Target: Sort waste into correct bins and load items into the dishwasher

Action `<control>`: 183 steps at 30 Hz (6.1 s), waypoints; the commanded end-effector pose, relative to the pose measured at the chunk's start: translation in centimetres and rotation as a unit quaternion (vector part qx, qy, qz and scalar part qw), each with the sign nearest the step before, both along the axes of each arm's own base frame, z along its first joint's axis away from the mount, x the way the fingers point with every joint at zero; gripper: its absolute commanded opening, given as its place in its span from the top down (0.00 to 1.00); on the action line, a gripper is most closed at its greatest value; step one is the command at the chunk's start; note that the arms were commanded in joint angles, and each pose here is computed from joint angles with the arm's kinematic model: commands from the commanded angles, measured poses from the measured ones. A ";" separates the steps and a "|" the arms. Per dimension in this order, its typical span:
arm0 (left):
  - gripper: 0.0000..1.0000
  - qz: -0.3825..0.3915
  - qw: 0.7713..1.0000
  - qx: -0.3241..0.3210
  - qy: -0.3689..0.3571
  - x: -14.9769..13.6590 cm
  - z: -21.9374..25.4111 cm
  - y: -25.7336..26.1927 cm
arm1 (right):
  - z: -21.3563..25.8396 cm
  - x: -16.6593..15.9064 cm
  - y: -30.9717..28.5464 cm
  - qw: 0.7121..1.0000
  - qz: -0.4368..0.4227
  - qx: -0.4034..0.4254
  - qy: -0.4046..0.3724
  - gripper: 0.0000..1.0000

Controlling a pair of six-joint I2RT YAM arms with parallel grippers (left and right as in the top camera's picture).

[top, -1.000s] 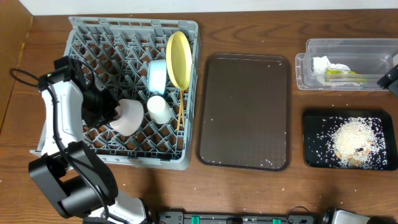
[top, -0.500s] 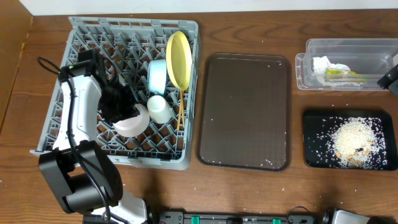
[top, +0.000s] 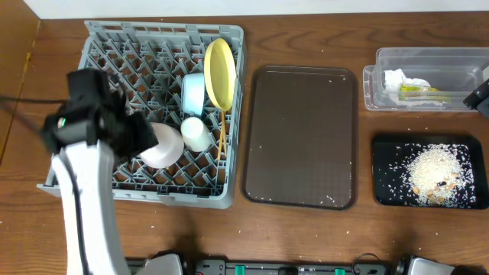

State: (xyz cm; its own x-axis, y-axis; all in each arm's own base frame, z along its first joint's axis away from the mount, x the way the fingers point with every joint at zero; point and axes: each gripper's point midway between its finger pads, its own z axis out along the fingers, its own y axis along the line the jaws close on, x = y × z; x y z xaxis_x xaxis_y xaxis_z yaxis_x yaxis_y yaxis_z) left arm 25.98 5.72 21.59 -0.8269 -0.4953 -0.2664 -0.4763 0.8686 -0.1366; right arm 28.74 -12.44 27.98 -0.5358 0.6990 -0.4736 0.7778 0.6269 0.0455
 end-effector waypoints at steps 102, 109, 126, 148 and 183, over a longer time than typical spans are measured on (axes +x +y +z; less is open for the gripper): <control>0.15 -0.124 0.954 -0.105 -0.253 -14.9 5.6 -10.7 | -0.1 -0.3 -0.5 1.000 -0.014 -0.003 0.003 0.01; 0.13 -0.124 0.951 -0.104 -0.262 -15.7 5.7 -10.6 | -0.1 -0.3 -0.5 1.000 -0.014 -0.003 0.003 0.01; 0.06 -0.227 0.941 -0.041 -0.248 -14.5 2.9 -10.7 | -0.1 -0.3 -0.5 1.000 -0.014 -0.003 0.003 0.01; 0.06 -0.270 0.813 0.110 -0.505 -4.1 -2.4 -10.3 | -0.1 -0.3 -0.5 1.000 -0.014 -0.003 0.003 0.01; 0.06 -0.063 0.842 0.147 -0.514 -1.7 -7.8 -3.9 | -0.1 -0.3 -0.5 1.000 -0.014 -0.003 0.003 0.01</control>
State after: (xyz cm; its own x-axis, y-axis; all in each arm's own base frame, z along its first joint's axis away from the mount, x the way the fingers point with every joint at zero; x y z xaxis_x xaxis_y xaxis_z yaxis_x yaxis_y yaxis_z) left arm 24.52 0.64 15.31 -0.0883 -0.1905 -0.9777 -0.0665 0.9805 -0.1851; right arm 28.70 -12.44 27.86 -0.5373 0.6998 -0.4707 0.7781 0.6267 0.0436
